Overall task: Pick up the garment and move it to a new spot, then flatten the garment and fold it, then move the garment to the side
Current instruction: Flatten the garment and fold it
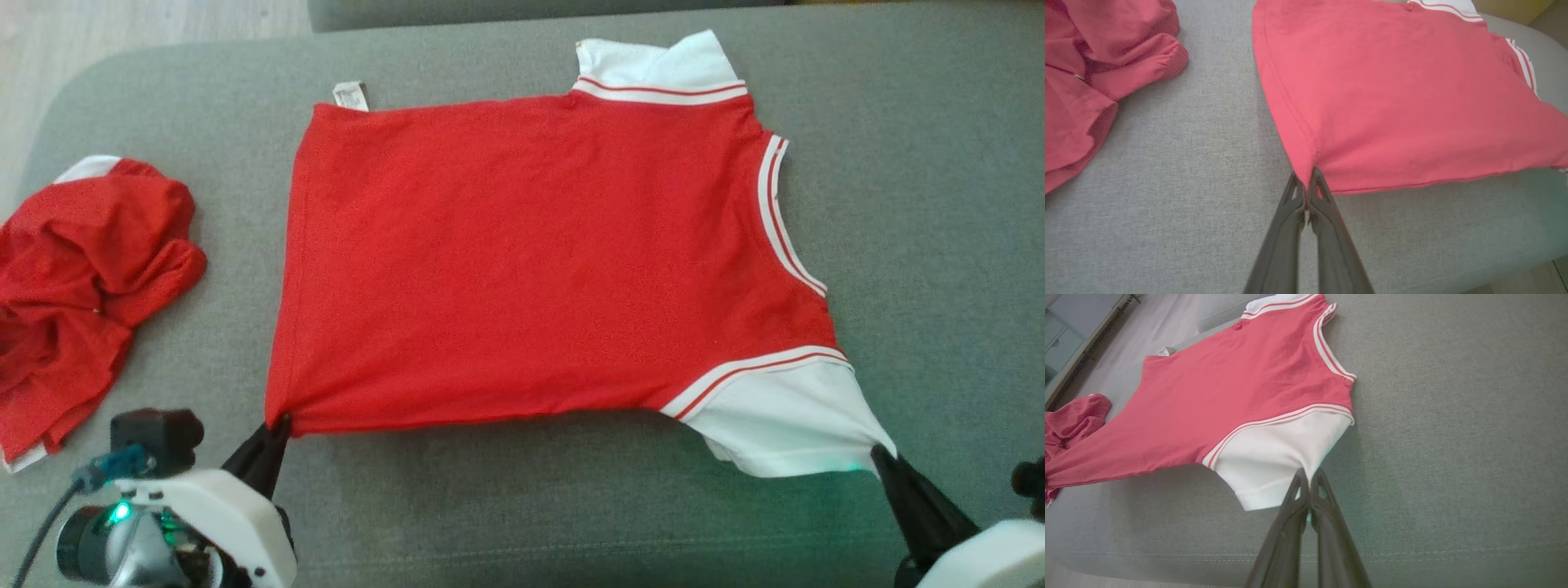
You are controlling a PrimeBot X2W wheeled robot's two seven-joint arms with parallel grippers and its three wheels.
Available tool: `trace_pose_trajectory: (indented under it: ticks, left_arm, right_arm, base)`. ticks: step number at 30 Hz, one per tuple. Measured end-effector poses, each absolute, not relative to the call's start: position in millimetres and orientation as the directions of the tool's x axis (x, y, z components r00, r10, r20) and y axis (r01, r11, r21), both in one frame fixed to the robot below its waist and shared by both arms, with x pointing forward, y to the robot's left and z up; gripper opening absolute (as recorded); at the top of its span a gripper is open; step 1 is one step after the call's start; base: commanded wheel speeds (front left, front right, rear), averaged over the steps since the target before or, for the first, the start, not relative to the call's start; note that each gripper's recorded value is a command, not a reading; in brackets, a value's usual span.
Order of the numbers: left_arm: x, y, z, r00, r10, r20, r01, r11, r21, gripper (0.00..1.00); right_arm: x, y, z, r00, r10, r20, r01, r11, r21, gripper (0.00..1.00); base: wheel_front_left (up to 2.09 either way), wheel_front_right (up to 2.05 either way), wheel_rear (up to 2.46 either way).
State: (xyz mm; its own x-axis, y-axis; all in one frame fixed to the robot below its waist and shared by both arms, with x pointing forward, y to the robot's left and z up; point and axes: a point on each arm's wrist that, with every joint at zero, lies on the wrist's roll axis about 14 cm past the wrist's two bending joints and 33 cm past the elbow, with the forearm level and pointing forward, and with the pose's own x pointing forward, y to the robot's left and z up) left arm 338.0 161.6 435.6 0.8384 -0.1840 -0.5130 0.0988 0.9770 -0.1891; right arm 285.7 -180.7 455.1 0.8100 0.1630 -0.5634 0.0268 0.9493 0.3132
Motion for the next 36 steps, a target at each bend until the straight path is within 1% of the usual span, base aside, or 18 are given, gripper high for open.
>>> trace_pose_trajectory:
  ticks: [4, 7, 8, 9, 12, 21, 26, 30, 31, 32, 33, 36]
  left_arm:
    - [337, 159, 430, 0.796, -0.213, -0.567, 0.119, 0.973, -0.199, 0.0]
    - [343, 151, 423, 0.75, -0.262, -0.608, 0.146, 0.961, -0.234, 0.0]
    - [352, 145, 421, 0.725, -0.305, -0.618, 0.166, 0.947, -0.273, 0.0]
    - [356, 142, 419, 0.708, -0.325, -0.627, 0.177, 0.941, -0.288, 0.0]
    - [372, 140, 413, 0.678, -0.363, -0.64, 0.19, 0.927, -0.324, 0.0]
    - [412, 145, 393, 0.616, -0.39, -0.685, 0.172, 0.914, -0.366, 0.0]
    - [430, 152, 387, 0.615, -0.383, -0.689, 0.132, 0.912, -0.389, 0.0]
    - [435, 155, 380, 0.616, -0.378, -0.691, 0.093, 0.906, -0.413, 0.0]
    - [436, 156, 379, 0.624, -0.377, -0.684, 0.08, 0.902, -0.424, 0.4]
    - [438, 156, 378, 0.635, -0.375, -0.676, 0.067, 0.898, -0.435, 1.0]
    - [439, 157, 377, 0.646, -0.371, -0.667, 0.059, 0.896, -0.441, 1.0]
    - [445, 164, 378, 0.703, -0.33, -0.63, 0.034, 0.9, -0.434, 1.0]
  right_arm:
    - [294, -183, 451, 0.799, 0.16, -0.579, 0.034, 0.951, 0.309, 0.0]
    - [317, -180, 453, 0.803, 0.174, -0.57, 0.012, 0.952, 0.307, 0.0]
    - [335, -177, 454, 0.807, 0.183, -0.561, -0.004, 0.953, 0.304, 0.0]
    - [344, -177, 454, 0.808, 0.187, -0.559, -0.009, 0.952, 0.306, 0.0]
    - [366, -176, 448, 0.803, 0.19, -0.565, -0.015, 0.954, 0.3, 0.0]
    - [436, -168, 437, 0.8, 0.227, -0.556, -0.058, 0.95, 0.305, 0.0]
    - [468, -168, 436, 0.821, 0.236, -0.52, -0.078, 0.949, 0.307, 0.0]
    - [484, -164, 430, 0.827, 0.248, -0.504, -0.09, 0.944, 0.317, 0.0]
    - [487, -162, 428, 0.83, 0.252, -0.497, -0.094, 0.942, 0.322, 0.0]
    - [489, -160, 426, 0.834, 0.257, -0.488, -0.097, 0.939, 0.329, 0.42]
    - [490, -159, 424, 0.835, 0.26, -0.485, -0.1, 0.938, 0.332, 1.0]
    - [494, -155, 423, 0.861, 0.255, -0.44, -0.105, 0.936, 0.337, 1.0]
  base:
    - [0.0, 0.0, 0.0]
    - [0.0, 0.0, 0.0]
    - [0.0, 0.0, 0.0]
    - [0.0, 0.0, 0.0]
    - [0.0, 0.0, 0.0]
    - [0.0, 0.0, 0.0]
    - [0.0, 0.0, 0.0]
    - [0.0, 0.0, 0.0]
    - [0.0, 0.0, 0.0]
    - [0.0, 0.0, 0.0]
    - [0.0, 0.0, 0.0]
    - [0.0, 0.0, 0.0]
